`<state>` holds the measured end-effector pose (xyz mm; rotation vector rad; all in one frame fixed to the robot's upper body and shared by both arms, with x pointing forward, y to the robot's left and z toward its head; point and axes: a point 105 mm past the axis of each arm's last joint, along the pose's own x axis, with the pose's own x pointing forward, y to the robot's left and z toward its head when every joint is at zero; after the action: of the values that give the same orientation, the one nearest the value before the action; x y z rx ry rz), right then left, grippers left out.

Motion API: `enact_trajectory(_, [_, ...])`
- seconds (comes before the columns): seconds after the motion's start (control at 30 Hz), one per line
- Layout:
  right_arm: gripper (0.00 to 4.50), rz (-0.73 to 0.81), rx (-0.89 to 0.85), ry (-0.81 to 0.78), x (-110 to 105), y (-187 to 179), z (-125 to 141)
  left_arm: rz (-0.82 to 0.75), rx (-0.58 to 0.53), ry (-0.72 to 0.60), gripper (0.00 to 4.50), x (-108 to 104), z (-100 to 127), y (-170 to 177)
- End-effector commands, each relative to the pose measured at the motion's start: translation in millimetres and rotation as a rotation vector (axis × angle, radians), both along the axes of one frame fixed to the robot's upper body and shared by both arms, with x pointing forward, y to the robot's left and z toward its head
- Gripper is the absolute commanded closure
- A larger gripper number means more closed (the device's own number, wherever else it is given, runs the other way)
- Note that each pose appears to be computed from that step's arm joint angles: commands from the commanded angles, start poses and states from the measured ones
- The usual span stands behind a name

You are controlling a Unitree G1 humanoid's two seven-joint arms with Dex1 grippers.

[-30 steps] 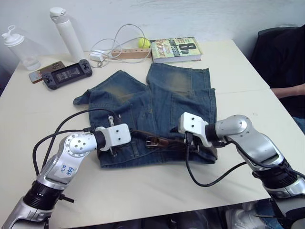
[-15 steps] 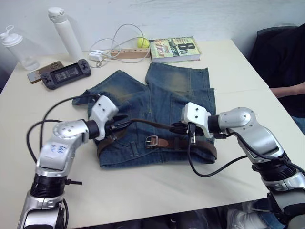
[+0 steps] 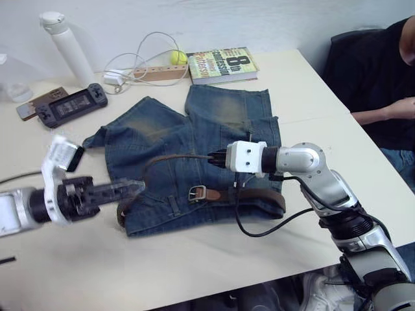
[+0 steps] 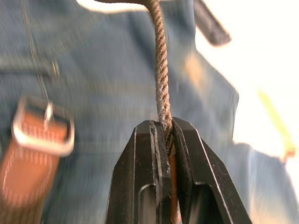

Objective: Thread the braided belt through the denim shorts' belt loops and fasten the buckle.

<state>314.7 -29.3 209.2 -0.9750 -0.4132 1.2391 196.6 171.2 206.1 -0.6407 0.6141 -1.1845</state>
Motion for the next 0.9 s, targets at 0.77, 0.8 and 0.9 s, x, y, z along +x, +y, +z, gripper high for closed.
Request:
enact_trajectory(0.77, [4.5, 0.13, -0.092, -0.343, -23, 3, 9, 0.675, -0.428, 0.289, 0.06, 55, -22, -73])
enact_trajectory(0.8, [4.5, 0.131, -0.093, -0.346, -24, 3, 8, 0.677, -0.418, 0.298, 0.3, 56, -25, -73])
enact_trajectory(0.9, [4.5, 0.126, -0.096, -0.354, -24, 3, 8, 0.682, -0.411, 0.306, 1.38, 59, -28, -70])
